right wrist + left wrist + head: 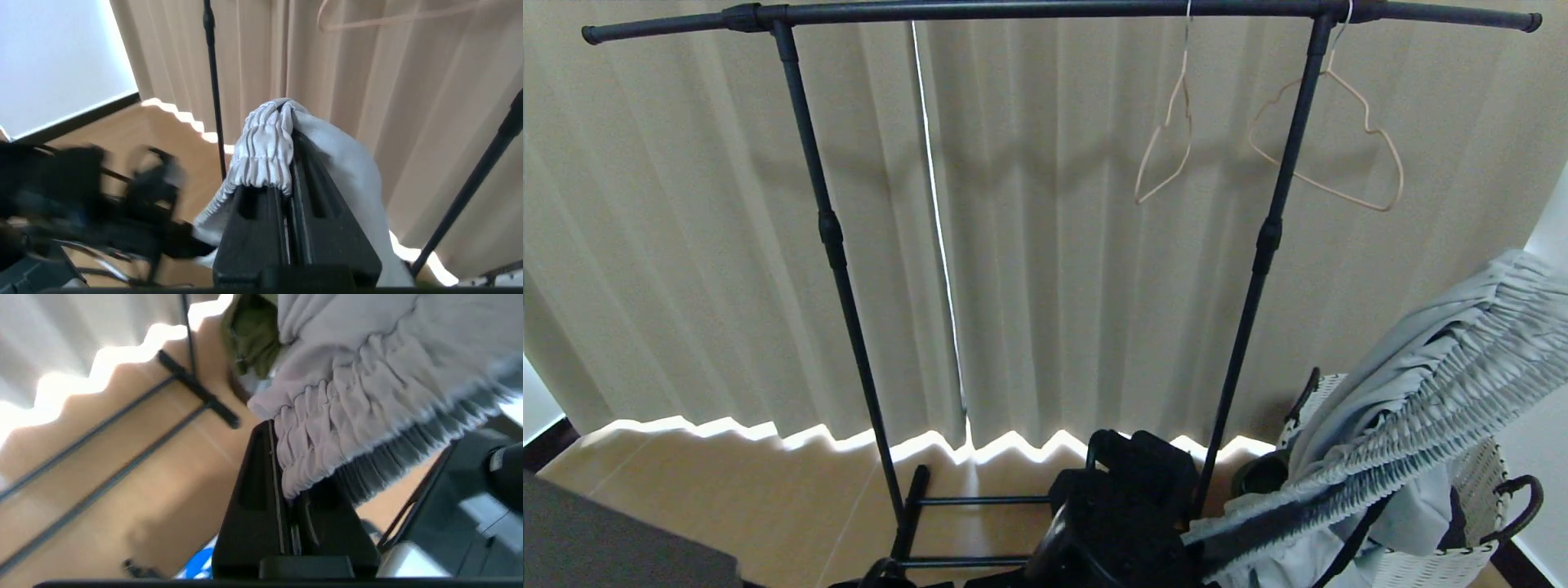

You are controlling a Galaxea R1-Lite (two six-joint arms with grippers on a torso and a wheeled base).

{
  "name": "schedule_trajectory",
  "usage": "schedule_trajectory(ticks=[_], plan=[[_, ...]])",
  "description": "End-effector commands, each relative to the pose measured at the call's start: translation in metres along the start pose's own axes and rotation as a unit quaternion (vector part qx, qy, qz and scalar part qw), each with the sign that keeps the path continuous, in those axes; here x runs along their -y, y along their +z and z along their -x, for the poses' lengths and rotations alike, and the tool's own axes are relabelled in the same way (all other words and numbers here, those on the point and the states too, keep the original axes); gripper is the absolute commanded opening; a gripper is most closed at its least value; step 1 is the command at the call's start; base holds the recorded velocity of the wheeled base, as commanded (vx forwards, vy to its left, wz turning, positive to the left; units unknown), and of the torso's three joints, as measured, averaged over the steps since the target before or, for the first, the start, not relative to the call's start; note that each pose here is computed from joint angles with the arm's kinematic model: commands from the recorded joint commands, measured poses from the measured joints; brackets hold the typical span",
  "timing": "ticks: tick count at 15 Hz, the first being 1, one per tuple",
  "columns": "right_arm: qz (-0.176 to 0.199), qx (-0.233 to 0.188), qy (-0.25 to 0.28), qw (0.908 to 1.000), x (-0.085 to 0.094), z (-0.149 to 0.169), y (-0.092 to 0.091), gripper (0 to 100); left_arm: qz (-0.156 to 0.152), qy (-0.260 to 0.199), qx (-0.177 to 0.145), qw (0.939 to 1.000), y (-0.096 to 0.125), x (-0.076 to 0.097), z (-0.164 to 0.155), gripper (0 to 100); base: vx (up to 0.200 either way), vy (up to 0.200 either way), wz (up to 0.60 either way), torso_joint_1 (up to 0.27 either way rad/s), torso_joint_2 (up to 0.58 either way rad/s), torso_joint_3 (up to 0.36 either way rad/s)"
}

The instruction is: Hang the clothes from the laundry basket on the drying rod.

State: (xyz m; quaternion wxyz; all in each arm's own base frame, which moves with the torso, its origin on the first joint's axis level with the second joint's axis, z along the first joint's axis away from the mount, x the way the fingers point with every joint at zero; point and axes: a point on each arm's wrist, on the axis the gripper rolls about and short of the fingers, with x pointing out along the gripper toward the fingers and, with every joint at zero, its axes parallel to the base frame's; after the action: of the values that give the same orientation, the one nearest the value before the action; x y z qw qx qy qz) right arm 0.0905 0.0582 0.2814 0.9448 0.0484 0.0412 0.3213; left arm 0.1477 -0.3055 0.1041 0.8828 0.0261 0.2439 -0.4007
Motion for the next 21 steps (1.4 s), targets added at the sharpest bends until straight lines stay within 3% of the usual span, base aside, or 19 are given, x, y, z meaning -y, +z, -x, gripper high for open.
schedule_trajectory(ticks=[1,2,3,6,8,10,12,17,21], plan=[[-0.003,-0.029,-0.004,0.9996,0.003,-0.018,-0.005,0,-0.007,-0.002,0.043,0.9991,0.015,-0.005,0.049,0,0.0,0.0,0.0,0.0,0.0,0.0],[-0.002,-0.034,-0.005,0.9994,0.003,-0.023,-0.005,0,-0.003,-0.008,0.061,0.9981,0.022,-0.006,0.063,0,0.0,0.0,0.0,0.0,0.0,0.0],[-0.003,-0.043,-0.006,0.999,0.004,-0.034,-0.003,0,0.003,-0.018,0.103,0.9945,0.038,-0.011,0.095,0,0.0,0.0,0.0,0.0,0.0,0.0],[-0.001,-0.039,-0.004,0.9992,0.004,-0.047,0.007,0,-0.011,-0.002,0.144,0.9895,0.051,-0.029,0.139,0,0.0,0.0,0.0,0.0,0.0,0.0],[0.0,-0.038,-0.003,0.9993,0.004,-0.053,0.011,0,-0.01,0.002,0.147,0.989,0.056,-0.037,0.16,0,0.0,0.0,0.0,0.0,0.0,0.0],[0.0,-0.039,0.003,0.9992,0.003,-0.062,0.015,0,-0.011,-0.024,0.152,0.988,0.06,-0.041,0.197,0,0.0,0.0,0.0,0.0,0.0,0.0],[0.001,-0.029,0.018,0.9994,-0.002,-0.067,0.024,0,-0.009,-0.028,0.171,0.9849,0.069,-0.044,0.215,0,0.0,0.0,0.0,0.0,0.0,0.0],[0.005,-0.004,0.043,0.999,-0.012,-0.073,0.042,0,-0.019,0.012,0.213,0.9769,0.09,-0.056,0.244,0,0.0,0.0,0.0,0.0,0.0,0.0],[0.007,0.027,0.06,0.9978,-0.019,-0.082,0.066,0,-0.024,0.054,0.258,0.9643,0.104,-0.068,0.267,0,0.0,0.0,0.0,0.0,0.0,0.0]])
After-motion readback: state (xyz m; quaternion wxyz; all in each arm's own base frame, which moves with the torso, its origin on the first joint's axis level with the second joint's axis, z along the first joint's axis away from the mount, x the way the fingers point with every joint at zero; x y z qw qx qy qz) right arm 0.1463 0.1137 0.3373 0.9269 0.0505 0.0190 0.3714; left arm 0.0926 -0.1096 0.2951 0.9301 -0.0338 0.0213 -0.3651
